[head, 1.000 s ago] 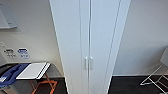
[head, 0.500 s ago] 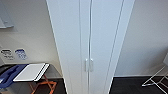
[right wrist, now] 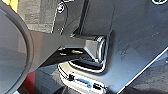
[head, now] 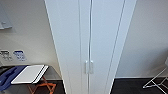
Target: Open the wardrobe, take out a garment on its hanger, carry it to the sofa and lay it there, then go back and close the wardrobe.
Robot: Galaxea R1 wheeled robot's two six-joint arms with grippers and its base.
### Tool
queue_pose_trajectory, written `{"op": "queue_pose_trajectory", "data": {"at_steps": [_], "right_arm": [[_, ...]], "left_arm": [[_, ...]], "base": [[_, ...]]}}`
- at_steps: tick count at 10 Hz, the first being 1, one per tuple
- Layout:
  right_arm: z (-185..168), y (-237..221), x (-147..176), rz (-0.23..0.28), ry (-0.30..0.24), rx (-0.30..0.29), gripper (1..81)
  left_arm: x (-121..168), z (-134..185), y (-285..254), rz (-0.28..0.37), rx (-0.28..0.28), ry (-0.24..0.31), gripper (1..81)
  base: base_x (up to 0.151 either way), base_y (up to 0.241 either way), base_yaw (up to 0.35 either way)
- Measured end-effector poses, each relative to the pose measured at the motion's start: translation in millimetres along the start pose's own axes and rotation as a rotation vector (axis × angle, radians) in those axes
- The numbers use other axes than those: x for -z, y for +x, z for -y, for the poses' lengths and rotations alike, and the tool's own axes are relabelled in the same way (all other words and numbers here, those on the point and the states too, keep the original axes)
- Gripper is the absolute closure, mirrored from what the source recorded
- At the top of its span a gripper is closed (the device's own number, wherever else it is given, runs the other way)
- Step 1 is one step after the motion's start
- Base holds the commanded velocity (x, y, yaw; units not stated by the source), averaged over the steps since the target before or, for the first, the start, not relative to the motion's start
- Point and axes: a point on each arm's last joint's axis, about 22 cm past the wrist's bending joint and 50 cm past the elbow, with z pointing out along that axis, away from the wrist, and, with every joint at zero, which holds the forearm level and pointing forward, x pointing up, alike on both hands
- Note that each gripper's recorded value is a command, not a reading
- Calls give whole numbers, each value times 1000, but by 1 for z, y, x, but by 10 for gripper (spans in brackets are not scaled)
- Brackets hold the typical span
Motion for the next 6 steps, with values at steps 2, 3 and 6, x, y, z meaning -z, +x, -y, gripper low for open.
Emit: {"op": "queue_pose_trajectory", "data": {"at_steps": [2, 3, 6], "right_arm": [[-1, 7, 0, -8, -1, 4, 10], [-1, 6, 0, -7, -1, 4, 10], [-1, 6, 0, -7, -1, 4, 10]], "left_arm": [[0, 0, 6, -9, -3, -1, 10], [0, 0, 5, -6, -2, 0, 10], [0, 0, 5, -7, -3, 0, 10]], "base": [[83, 0, 0], [82, 0, 0], [77, 0, 0]]}}
